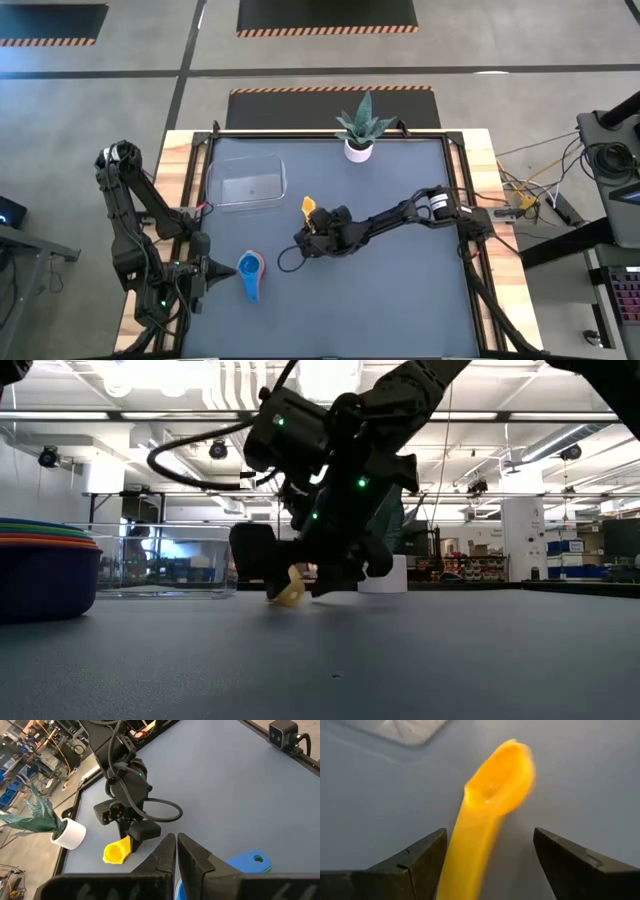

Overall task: Nest measuring cups in basket
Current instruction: Stack the yellow measuring cup on top of the blue measuring cup

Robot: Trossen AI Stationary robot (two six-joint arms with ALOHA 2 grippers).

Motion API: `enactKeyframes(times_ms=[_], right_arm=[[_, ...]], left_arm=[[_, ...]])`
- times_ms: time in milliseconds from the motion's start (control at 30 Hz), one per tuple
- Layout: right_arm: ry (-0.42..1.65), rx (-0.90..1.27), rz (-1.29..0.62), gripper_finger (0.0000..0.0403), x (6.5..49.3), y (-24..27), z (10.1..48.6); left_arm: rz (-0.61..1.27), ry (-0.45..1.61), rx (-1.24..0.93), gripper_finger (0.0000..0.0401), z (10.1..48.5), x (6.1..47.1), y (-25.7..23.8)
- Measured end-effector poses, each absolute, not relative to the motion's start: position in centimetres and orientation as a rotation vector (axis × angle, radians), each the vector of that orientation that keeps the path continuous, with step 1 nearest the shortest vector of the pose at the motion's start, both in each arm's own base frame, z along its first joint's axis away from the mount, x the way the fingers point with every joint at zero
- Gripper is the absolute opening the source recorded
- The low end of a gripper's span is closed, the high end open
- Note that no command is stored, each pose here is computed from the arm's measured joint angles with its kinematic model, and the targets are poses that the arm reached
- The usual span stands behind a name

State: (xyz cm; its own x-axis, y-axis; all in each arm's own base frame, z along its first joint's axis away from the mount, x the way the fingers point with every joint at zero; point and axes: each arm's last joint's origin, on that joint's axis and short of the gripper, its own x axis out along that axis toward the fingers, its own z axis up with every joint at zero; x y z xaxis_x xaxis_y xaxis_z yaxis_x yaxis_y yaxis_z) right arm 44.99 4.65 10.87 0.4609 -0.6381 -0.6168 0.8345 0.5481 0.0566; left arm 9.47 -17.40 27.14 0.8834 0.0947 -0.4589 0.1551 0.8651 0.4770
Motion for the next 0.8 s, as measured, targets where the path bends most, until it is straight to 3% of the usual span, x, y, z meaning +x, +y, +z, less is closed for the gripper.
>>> enactKeyframes(times_ms=[167,533,800], right_arm=[[0.619,0.382,-0.917,0.0265,44.8,4.7,10.6],[0.646,0.369,-0.881,0.0152,45.0,5.0,10.9],[0.651,0.376,-0.842,0.0157,45.0,5.5,11.9]], left_arm=[[-0.033,0.493,0.530,0.0000,27.1,9.5,-17.4],[-0.033,0.493,0.530,0.0000,27.1,9.5,-17.4],[-0.033,0.493,0.530,0.0000,27.1,9.5,-17.4]])
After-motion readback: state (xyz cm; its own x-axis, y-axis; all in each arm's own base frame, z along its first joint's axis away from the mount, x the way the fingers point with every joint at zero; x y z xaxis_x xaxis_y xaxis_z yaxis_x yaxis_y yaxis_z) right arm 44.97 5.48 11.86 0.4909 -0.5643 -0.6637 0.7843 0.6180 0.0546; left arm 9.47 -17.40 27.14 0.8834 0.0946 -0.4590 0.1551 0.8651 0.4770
